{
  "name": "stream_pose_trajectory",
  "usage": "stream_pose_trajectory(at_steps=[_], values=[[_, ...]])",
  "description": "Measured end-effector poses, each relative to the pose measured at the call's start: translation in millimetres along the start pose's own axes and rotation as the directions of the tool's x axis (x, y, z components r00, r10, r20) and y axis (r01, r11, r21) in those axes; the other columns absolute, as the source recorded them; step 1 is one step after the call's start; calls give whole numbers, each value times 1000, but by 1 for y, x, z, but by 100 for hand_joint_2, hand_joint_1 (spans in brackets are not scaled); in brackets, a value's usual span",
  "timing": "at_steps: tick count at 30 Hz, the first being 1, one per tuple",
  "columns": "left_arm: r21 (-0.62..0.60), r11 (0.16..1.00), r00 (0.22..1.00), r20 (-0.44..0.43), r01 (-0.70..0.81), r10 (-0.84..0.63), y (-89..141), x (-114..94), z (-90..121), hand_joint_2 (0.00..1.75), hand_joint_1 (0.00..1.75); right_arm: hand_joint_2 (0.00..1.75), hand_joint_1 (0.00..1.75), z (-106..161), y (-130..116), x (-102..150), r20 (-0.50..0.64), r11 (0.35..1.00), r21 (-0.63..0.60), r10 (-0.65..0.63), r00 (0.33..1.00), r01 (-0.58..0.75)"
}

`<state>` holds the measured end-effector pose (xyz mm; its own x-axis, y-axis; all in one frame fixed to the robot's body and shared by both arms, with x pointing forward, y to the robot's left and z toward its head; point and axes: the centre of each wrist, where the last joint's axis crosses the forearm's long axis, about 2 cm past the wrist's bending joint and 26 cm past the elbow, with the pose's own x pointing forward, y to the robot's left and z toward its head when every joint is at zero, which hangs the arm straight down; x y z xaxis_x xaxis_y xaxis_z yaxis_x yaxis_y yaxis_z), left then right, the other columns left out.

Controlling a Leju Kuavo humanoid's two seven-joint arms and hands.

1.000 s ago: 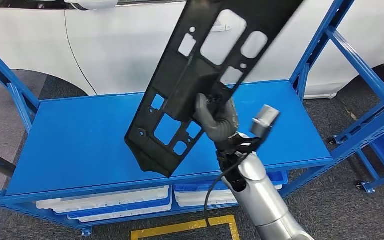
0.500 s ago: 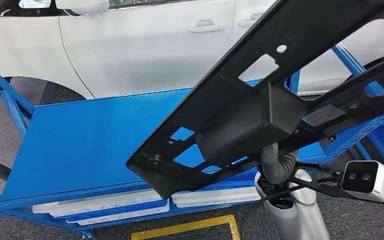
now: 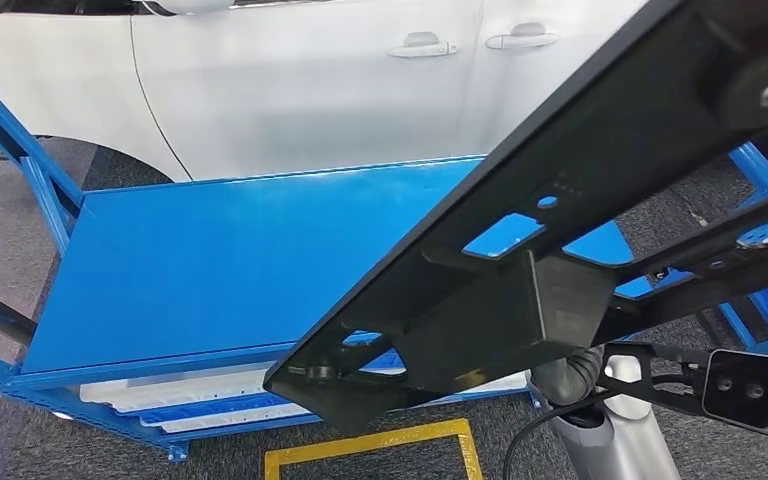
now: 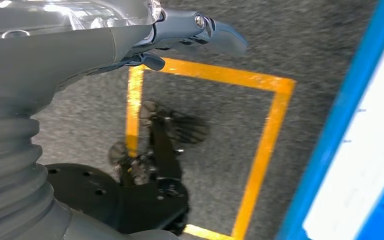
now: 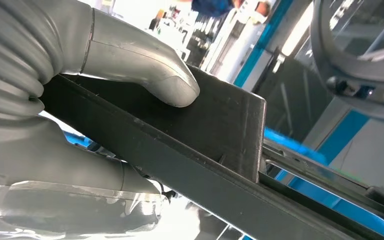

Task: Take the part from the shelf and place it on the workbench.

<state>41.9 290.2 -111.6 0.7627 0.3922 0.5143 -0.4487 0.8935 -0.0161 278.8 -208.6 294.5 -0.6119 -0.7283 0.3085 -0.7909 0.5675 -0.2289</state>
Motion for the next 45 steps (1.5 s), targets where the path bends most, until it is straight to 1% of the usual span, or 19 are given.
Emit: stream_pose_trajectory(at_steps=[4, 8, 11, 15, 21, 26, 32, 39, 45], values=[[13, 1000, 999, -34, 20, -20, 0, -1, 0, 175, 0, 175, 175, 1, 0, 1, 14, 999, 7, -37, 999, 37], [27, 999, 997, -66, 41, -39, 3, -4, 2, 175, 0, 175, 175, 5, 1, 1, 26, 994, 14, -110, 994, 110], [38, 998, 996, -72, 52, -49, 3, -4, 2, 175, 0, 175, 175, 10, -1, 0, 30, 987, 13, -158, 987, 157], [47, 997, 996, -69, 54, -51, 9, -1, 0, 175, 0, 175, 175, 17, -4, -3, 16, 984, 8, -180, 984, 179], [59, 997, 997, -59, 58, -54, 20, 6, -3, 175, 0, 175, 175, 20, -8, -2, 12, 983, -17, -180, 984, 180], [61, 997, 997, -59, 56, -53, 22, 9, -4, 175, 0, 175, 175, 24, -14, 0, 0, 983, -38, -178, 984, 177], [62, 995, 995, -75, 76, -71, 23, 8, -4, 175, 0, 175, 175, 28, -15, -1, -34, 988, -45, -151, 988, 149], [63, 992, 992, -73, 110, -105, 32, 9, -4, 175, 0, 175, 175, 31, -13, -1, -41, 993, -36, -114, 993, 112], [84, 991, 992, -69, 109, -103, 38, 12, -5, 175, 0, 175, 175, 36, -11, -1, -37, 995, -38, -91, 995, 89]])
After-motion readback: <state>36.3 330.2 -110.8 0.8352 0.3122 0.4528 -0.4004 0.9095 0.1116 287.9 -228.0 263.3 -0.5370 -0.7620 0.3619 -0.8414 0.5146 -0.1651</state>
